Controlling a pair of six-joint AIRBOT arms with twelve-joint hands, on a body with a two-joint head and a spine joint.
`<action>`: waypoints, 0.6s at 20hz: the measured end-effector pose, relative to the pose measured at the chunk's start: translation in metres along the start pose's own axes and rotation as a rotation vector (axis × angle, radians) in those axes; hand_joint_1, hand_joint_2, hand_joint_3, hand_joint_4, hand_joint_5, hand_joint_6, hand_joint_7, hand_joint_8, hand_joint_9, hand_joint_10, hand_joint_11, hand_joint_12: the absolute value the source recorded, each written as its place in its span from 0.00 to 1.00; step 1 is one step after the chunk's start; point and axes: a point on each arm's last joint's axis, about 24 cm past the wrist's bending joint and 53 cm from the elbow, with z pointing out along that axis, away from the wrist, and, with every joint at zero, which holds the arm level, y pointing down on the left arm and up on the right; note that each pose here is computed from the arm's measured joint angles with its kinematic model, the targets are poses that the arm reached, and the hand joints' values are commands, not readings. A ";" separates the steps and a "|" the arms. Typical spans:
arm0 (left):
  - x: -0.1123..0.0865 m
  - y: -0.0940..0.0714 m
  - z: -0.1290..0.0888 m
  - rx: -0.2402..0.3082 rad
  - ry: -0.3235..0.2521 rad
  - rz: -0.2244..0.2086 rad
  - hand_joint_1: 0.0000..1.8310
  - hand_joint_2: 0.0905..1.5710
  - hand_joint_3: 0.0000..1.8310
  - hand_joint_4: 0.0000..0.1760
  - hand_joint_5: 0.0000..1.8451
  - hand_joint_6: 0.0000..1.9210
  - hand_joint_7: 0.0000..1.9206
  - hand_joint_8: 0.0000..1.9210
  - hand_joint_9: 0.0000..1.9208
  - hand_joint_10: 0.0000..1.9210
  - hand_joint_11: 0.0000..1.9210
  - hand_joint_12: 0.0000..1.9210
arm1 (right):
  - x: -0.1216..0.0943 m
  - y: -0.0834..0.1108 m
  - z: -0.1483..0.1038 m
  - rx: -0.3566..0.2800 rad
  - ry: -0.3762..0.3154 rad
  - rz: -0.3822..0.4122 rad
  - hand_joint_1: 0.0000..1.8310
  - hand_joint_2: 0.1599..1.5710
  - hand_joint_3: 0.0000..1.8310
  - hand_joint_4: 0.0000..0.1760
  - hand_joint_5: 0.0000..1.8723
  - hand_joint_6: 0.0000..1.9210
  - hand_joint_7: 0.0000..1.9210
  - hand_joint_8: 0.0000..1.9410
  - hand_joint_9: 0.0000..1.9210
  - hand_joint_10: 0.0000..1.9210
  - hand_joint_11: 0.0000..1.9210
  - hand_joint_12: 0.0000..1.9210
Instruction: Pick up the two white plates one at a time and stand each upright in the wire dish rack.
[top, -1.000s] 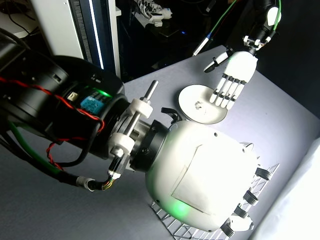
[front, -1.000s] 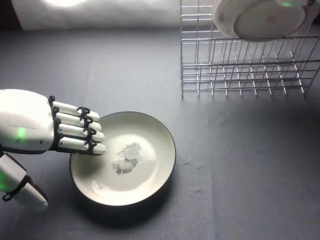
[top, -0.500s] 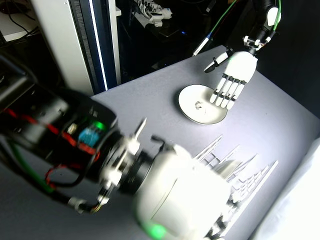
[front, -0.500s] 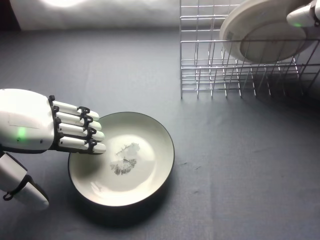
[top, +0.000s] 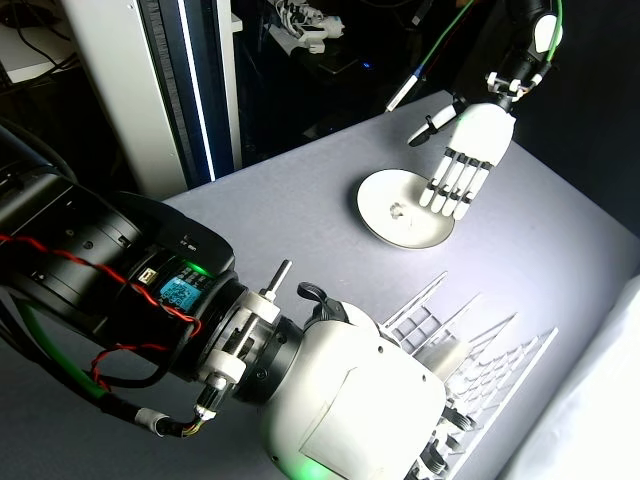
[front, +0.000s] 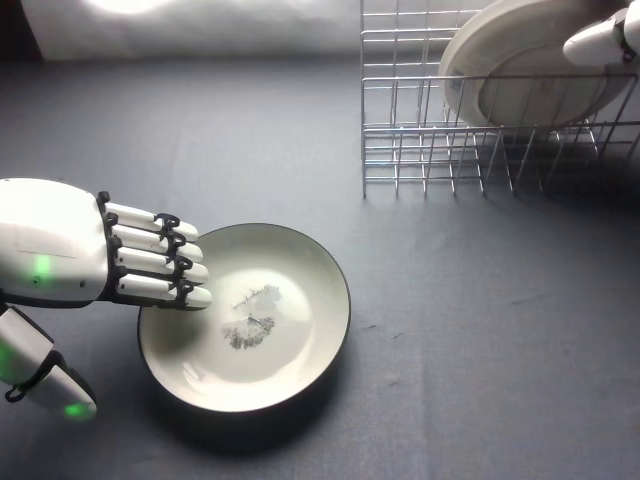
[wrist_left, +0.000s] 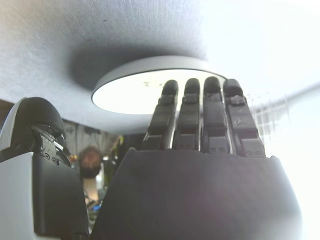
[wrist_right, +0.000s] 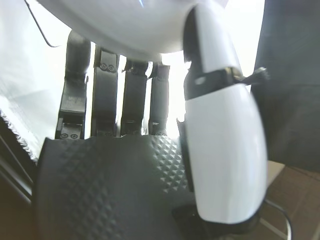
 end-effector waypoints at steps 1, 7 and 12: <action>0.000 0.000 0.000 0.000 0.000 0.000 0.00 0.64 0.00 0.00 0.00 0.00 0.00 0.00 0.00 0.00 0.02 0.01 | 0.000 0.000 0.000 0.001 0.000 0.000 0.67 0.56 0.00 0.00 0.31 0.00 0.33 0.00 0.30 0.07 0.06 0.66; 0.001 0.000 0.000 -0.001 0.002 -0.001 0.00 0.65 0.00 0.00 0.01 0.00 0.00 0.00 0.00 0.00 0.01 0.00 | 0.000 0.015 0.000 -0.038 0.000 -0.025 0.63 0.53 0.00 0.00 0.10 0.00 0.08 0.01 0.09 0.01 0.00 0.43; 0.001 0.001 0.000 -0.002 0.002 -0.004 0.00 0.64 0.00 0.00 0.00 0.00 0.00 0.00 0.00 0.00 0.01 0.00 | 0.028 0.060 -0.009 -0.157 0.055 -0.102 0.59 0.42 0.00 0.00 0.00 0.00 0.00 0.00 0.00 0.00 0.00 0.00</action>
